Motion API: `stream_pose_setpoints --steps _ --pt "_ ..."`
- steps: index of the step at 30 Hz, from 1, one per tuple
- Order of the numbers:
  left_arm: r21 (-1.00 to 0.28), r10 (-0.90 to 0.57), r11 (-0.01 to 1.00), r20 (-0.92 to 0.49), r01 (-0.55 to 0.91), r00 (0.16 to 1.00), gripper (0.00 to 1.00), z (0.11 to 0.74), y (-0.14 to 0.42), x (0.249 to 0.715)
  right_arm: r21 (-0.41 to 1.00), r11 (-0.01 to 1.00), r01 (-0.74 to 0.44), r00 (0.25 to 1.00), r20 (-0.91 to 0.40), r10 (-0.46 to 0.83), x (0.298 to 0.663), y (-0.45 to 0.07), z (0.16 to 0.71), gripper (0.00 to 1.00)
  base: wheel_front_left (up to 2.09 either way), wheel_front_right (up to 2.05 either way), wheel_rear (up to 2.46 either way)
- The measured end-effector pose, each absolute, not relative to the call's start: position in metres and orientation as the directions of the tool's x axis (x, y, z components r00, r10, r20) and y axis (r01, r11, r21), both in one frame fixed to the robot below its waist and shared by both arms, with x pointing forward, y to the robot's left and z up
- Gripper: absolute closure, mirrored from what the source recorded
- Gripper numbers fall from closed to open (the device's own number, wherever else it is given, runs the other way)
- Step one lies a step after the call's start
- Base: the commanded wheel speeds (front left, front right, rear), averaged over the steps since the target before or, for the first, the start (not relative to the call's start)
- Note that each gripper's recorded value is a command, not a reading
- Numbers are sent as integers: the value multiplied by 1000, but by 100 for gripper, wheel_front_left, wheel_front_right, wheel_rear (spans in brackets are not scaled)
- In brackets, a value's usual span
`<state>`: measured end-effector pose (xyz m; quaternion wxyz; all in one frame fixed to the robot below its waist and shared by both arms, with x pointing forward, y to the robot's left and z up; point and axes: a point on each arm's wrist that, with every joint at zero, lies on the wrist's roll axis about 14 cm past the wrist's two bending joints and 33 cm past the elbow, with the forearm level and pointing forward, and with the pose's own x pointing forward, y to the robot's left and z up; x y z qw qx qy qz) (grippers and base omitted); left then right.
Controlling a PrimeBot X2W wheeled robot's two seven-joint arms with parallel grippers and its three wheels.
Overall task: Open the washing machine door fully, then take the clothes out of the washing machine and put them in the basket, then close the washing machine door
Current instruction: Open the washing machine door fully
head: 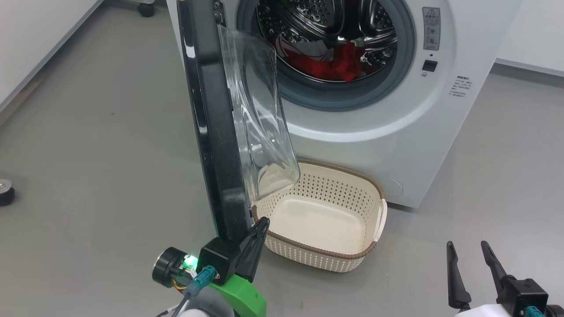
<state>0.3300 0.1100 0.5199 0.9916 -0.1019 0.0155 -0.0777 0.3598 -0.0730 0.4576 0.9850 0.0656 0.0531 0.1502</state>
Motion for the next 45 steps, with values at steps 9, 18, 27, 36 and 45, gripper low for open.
stream_pose_setpoints --steps 9,18,27,36,45 --pt "-203 -79 976 -25 72 997 100 516 131 326 147 935 -324 937 -84 338 363 -61 458 0 0 0 0" --pt "-180 23 983 -35 -29 999 100 511 166 318 144 922 -359 925 -77 372 365 -51 460 0 0 0 0" --pt "-159 142 976 -36 -146 989 100 508 205 309 141 914 -381 916 -77 393 364 -45 460 0 0 0 0" --pt "-154 233 959 -41 -237 972 100 504 236 302 146 906 -396 909 -78 410 361 -42 459 0 0 0 0" --pt "-144 326 932 -65 -332 943 100 494 269 299 151 912 -382 911 -103 398 361 -47 450 0 0 0 0"
